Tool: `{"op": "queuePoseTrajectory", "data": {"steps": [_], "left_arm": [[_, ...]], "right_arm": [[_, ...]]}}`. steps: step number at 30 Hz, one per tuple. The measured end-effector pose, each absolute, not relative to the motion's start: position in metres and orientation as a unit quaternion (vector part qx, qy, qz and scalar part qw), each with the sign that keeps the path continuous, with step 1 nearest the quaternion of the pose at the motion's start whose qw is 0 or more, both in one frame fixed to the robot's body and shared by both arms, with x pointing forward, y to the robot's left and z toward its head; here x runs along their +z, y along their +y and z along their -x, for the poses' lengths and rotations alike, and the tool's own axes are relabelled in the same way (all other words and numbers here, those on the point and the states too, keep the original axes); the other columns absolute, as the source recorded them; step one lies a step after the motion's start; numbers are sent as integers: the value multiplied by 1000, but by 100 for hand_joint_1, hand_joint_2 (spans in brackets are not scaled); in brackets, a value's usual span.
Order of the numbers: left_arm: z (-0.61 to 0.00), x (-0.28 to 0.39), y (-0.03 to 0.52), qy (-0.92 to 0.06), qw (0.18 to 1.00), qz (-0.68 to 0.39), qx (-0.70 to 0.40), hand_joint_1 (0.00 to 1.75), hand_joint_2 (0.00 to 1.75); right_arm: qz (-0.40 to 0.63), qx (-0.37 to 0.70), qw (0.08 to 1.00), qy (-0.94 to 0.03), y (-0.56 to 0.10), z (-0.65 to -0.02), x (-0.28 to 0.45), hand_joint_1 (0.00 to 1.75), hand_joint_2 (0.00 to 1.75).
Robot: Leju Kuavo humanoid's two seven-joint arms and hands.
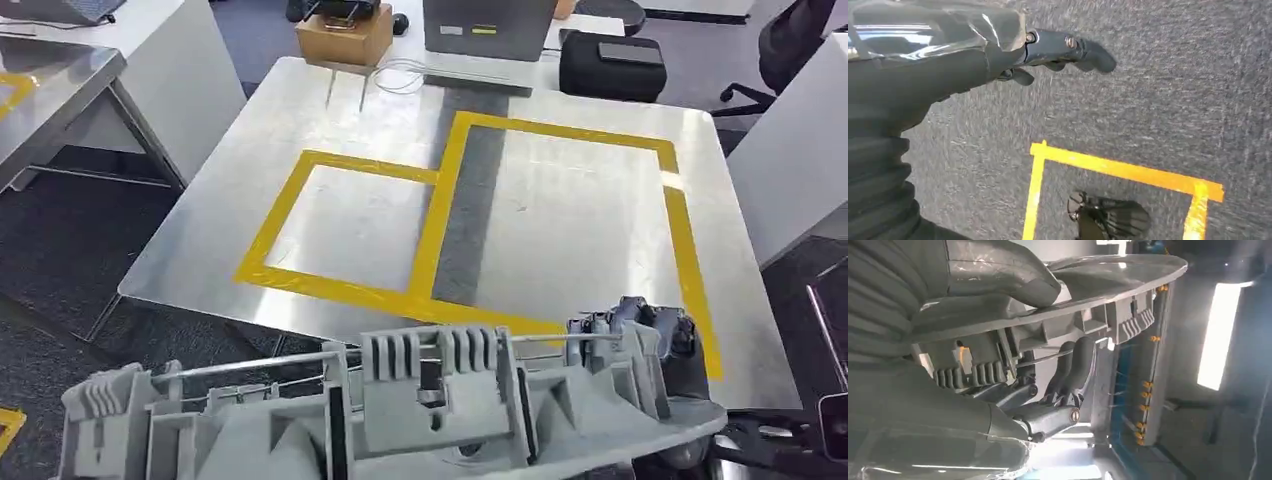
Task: Take the parts from the cabinet and place them on the table.
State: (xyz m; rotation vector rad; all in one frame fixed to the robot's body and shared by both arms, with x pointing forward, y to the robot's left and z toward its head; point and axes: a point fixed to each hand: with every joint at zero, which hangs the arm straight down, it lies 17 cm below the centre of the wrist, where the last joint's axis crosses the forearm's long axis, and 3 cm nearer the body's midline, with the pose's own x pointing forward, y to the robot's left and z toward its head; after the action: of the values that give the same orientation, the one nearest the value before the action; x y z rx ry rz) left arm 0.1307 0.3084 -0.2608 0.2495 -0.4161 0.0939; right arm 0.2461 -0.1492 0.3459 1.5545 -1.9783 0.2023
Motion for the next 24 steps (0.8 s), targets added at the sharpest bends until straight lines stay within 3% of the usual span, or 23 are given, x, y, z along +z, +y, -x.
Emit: {"op": "queuePoseTrajectory", "data": {"steps": [7,13,24], "left_arm": [[-124,-262,300,-207,970,-116,52,0,175],[-119,-262,296,-210,970,-113,52,0,175],[-115,-263,291,-205,971,-112,50,0,175]], "right_arm": [[-534,81,363,-759,-145,-269,330,175,175],[-409,102,414,-807,-155,-304,314,175,175],[82,232,421,-873,-197,-380,292,175,175]]}}
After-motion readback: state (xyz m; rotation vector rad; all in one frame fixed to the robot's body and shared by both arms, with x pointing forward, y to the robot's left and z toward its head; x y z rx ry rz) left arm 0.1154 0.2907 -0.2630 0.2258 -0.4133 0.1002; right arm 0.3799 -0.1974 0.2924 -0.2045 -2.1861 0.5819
